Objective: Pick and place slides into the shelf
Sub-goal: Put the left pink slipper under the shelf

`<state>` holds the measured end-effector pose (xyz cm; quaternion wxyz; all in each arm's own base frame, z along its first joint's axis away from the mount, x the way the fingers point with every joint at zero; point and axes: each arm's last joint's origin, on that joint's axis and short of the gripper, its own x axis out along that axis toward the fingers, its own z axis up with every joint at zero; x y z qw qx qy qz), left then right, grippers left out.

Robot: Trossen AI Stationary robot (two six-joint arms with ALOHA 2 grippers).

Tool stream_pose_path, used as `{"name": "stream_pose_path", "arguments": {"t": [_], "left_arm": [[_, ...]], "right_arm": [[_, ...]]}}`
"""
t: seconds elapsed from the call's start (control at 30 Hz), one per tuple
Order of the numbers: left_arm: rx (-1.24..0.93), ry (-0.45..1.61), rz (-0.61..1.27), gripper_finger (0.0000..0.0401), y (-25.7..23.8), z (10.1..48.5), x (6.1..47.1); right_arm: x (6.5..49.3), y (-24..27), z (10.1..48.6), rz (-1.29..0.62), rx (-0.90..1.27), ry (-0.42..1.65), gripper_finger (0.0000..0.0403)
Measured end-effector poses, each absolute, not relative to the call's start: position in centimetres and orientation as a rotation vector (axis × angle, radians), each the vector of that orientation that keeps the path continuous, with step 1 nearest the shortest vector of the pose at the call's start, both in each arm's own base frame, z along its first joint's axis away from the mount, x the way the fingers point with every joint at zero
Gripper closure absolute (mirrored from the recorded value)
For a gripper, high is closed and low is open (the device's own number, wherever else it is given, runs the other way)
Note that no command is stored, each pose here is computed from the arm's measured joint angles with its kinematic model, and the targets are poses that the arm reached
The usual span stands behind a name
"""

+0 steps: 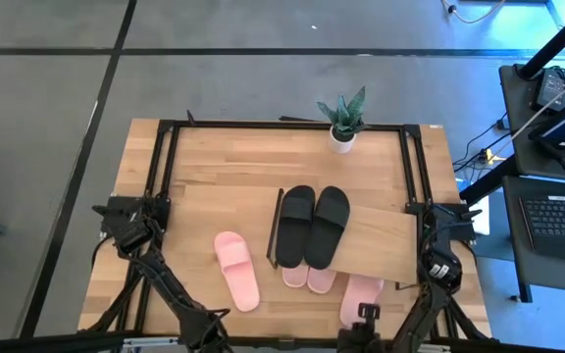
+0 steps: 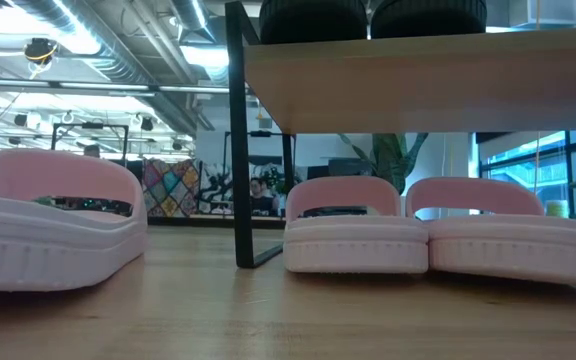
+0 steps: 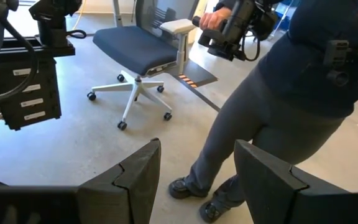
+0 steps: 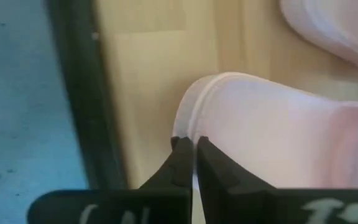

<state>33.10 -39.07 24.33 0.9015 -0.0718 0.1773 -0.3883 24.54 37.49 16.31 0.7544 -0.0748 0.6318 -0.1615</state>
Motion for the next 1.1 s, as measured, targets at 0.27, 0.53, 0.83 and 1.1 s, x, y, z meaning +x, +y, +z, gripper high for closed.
{"name": "stream_pose_path", "arguments": {"t": [0.27,0.53,0.83,1.1], "left_arm": [[-0.149,0.366,-0.8,0.0206,-39.0,24.4,33.2],[-0.149,0.366,-0.8,0.0206,-39.0,24.4,33.2],[-0.148,0.368,-0.8,0.0206,-38.9,24.4,33.2],[-0.149,0.369,-0.799,0.0206,-38.9,24.3,33.2]], "right_arm": [[25.6,36.0,16.1,-0.377,-0.245,1.412,0.0395],[26.3,34.9,16.3,-0.367,-0.37,1.425,0.0394],[26.6,34.2,15.1,-0.358,-0.427,1.435,0.0394],[26.4,34.0,13.9,-0.343,-0.455,1.436,0.0394]]}}
